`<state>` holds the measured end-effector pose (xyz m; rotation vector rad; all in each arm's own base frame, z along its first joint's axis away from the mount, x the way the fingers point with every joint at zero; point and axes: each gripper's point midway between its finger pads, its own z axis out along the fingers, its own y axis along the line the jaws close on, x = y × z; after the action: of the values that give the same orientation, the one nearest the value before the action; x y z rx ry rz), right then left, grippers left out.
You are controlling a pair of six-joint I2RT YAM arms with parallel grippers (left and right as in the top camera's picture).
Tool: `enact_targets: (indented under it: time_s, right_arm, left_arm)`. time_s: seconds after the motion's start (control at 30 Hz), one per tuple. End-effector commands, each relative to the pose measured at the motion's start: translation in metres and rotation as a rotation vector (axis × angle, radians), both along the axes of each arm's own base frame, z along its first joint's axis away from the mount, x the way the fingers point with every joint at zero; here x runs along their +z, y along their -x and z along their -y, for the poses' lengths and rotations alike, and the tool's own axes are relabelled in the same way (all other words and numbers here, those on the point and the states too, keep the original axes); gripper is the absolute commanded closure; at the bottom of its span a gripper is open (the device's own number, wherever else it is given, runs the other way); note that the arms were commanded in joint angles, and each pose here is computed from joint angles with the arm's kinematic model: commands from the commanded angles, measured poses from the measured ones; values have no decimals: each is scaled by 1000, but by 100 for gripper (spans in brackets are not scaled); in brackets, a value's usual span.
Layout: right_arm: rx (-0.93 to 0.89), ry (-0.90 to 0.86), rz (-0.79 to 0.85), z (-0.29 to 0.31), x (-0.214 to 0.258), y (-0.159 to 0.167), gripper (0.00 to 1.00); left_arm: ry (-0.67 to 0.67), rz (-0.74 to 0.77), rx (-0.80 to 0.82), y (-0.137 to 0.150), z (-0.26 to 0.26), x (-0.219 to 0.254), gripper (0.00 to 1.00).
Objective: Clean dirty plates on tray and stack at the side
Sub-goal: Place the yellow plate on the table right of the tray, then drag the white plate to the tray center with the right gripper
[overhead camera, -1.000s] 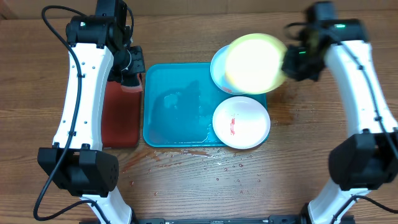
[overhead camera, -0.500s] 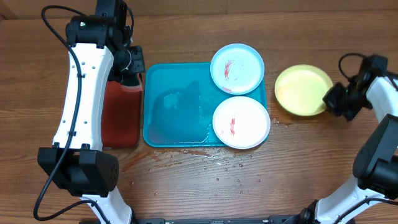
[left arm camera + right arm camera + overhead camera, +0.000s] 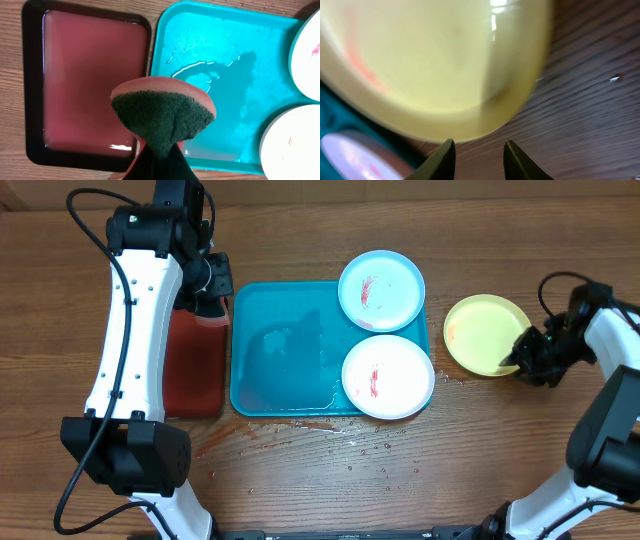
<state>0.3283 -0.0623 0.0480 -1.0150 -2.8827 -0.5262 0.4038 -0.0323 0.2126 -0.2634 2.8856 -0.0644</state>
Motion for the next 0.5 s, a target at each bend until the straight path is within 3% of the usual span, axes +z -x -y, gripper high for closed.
enact_targets:
  time_s: [0.0, 0.27, 0.47]
  right_arm:
    - [153, -27, 182, -32, 57, -17, 65]
    - [419, -9, 78, -112, 39, 14, 64]
    - [370, 152, 2, -137, -7, 30, 73]
  left_arm:
    - [-5, 7, 13, 0, 1, 1, 96]
    - [-6, 6, 12, 0, 1, 1, 96]
    - [-5, 7, 12, 0, 1, 1, 96]
